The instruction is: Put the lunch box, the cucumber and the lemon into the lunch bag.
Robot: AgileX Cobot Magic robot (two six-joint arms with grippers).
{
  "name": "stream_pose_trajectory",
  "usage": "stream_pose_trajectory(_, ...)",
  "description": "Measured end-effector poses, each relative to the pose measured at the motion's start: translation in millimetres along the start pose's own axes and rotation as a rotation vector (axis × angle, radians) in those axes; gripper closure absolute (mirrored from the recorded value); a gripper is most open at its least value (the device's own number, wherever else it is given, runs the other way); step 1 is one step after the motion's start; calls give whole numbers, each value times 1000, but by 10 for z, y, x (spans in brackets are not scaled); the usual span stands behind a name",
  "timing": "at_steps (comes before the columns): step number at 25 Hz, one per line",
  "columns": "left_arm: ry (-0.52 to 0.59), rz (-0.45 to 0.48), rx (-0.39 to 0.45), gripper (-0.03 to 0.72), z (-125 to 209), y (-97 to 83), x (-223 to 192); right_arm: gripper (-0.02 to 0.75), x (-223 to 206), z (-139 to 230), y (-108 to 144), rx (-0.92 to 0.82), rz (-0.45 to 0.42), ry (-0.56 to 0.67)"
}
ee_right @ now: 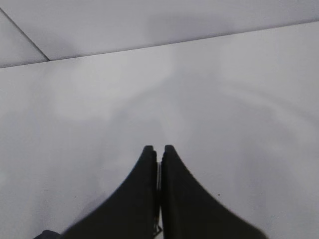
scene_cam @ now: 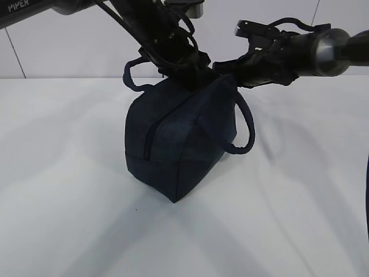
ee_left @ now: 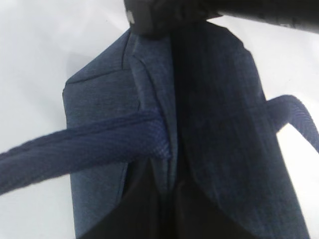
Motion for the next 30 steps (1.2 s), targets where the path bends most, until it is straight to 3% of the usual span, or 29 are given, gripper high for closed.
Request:
stream_pose_trajectory(24, 2, 0, -2, 697, 4, 1, -4, 727, -25, -7, -22, -14, 16, 8)
stream_pose_trajectory(30, 30, 6, -4, 697, 56, -11, 2, 634, 34, -57, -162, -7, 68, 18)
Point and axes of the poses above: a point on each arm's last joint axis where the gripper is mounted, x pointing back along that axis away from the gripper, y along the wrist's bending axis when the last joint is at zero, z = x × y, the point moved 10 cm from there along -x, pointing out along that axis toward the gripper, and after that the axes turned 2 degrees about x, right-handed, at the moved point
